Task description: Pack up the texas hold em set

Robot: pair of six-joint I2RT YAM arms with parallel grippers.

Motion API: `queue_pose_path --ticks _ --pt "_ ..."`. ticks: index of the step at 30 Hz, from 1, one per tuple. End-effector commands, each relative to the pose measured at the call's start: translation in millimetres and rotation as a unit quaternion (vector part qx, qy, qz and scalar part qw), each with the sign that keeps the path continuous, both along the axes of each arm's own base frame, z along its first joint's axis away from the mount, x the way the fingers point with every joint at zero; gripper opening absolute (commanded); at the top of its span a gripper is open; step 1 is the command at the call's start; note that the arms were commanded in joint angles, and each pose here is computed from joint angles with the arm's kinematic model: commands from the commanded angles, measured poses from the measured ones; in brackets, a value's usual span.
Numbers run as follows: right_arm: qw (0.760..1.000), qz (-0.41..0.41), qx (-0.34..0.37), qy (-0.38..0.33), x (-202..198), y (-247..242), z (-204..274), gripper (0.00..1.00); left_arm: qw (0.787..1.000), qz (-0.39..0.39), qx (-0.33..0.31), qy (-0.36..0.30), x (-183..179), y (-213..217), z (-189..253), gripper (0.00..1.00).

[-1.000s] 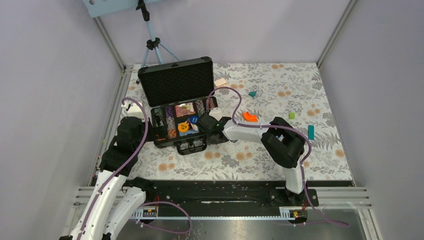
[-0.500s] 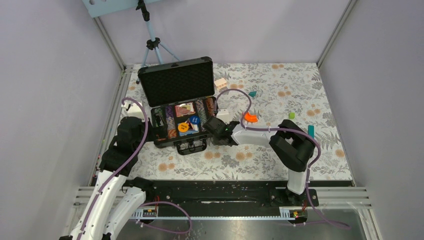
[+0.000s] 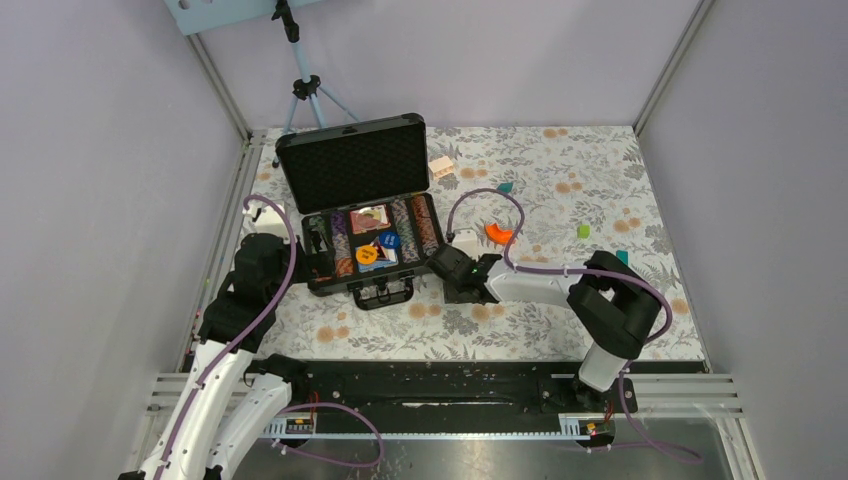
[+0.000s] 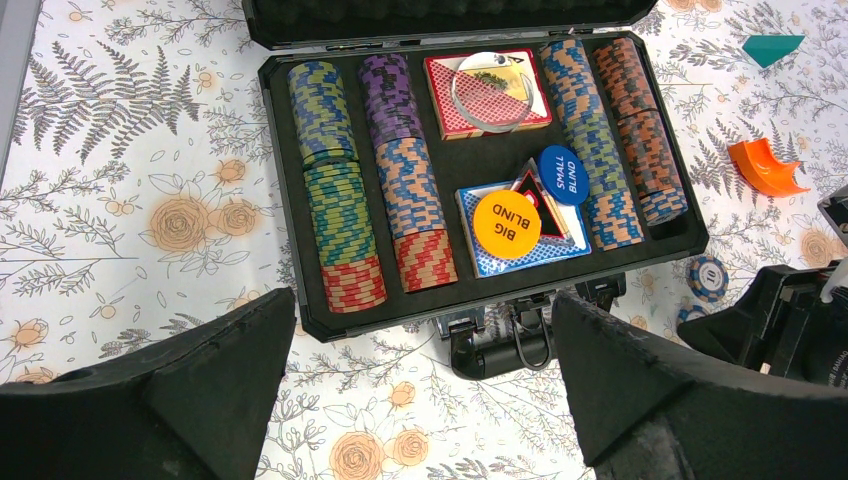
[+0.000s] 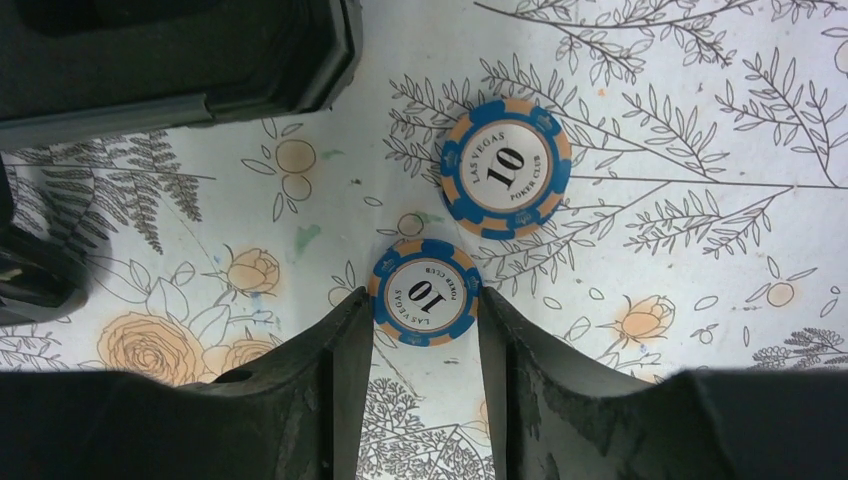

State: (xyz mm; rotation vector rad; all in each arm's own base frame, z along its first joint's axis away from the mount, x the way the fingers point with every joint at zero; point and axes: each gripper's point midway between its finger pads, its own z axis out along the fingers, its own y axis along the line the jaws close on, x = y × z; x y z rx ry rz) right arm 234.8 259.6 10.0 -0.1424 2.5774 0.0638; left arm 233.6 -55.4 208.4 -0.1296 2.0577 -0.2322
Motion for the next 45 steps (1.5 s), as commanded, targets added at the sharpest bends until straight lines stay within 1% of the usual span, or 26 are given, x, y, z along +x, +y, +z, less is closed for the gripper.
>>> queue_pose_path --ticks 1,22,26,29,45 --pt "0.999 -0.002 -0.014 0.037 -19.2 -16.5 -6.3 0.47 1.000 -0.004 -0.003 -0.025 6.8 -2.7 10.7 0.99" --pt "1.000 0.008 -0.005 -0.017 6.7 -1.8 43.0 0.49 1.000 -0.004 -0.003 -0.025 6.9 -2.4 10.8 0.99" --pt "0.999 0.011 -0.018 -0.025 14.2 0.0 48.5 0.50 1.000 -0.004 -0.003 -0.025 6.9 -2.6 10.5 0.99" --pt "0.999 0.012 -0.032 -0.026 18.8 0.2 48.6 0.50 1.000 -0.004 -0.003 -0.026 6.8 -2.5 10.9 0.99" --pt "0.999 -0.007 -0.051 -0.011 42.0 -16.1 37.0 0.50 1.000 -0.003 -0.003 -0.024 7.2 -2.5 10.0 0.99"
